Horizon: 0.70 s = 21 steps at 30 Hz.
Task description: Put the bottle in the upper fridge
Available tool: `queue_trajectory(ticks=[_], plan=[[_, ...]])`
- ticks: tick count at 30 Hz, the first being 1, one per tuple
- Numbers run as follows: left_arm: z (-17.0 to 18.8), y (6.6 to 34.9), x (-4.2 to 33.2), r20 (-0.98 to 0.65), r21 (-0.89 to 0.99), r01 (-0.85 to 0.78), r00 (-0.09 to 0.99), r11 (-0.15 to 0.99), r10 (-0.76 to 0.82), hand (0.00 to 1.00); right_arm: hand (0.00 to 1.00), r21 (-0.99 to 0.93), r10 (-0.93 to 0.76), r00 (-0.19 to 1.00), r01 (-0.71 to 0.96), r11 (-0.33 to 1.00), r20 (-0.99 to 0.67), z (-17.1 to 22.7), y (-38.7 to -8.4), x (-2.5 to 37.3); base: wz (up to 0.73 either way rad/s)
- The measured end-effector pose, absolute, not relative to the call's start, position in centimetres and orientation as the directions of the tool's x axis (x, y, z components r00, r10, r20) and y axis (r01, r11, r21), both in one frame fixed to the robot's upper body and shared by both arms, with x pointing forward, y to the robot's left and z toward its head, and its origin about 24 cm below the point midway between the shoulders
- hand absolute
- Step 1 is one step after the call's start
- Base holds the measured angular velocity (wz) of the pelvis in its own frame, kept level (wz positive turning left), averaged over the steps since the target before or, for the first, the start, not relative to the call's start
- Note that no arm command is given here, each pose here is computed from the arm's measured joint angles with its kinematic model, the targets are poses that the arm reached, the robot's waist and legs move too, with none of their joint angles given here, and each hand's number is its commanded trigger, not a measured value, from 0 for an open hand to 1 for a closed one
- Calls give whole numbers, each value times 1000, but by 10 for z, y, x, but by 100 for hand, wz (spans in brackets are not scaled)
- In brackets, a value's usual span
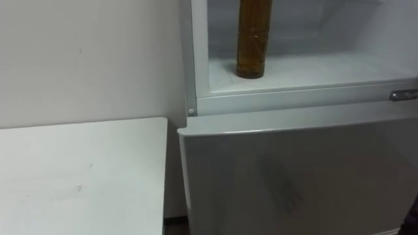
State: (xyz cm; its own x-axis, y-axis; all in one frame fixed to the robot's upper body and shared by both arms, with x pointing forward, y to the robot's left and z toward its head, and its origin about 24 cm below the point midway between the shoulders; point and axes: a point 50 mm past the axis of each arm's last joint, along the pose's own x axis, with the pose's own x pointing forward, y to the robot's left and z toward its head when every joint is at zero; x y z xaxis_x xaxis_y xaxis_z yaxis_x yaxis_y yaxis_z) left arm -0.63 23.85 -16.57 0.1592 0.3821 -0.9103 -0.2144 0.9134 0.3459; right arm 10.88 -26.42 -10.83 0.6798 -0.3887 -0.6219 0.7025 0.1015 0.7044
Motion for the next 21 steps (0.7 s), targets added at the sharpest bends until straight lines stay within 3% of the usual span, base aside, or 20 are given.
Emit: queue_trajectory(ticks=[9, 14, 21], plan=[[-163, 249, -9, -897, 370, -282, 141, 885, 419, 0, 0, 443, -464, 406, 896, 32, -787, -134, -283, 57, -2], [-160, 259, -10, -884, 392, -313, 133, 865, 449, 0, 0, 341, -507, 257, 937, -80, -823, -136, -295, 37, -1], [-156, 272, -17, -868, 420, -362, 106, 832, 485, 0, 0, 293, -548, 167, 944, -150, -819, -130, -311, 33, -7]])
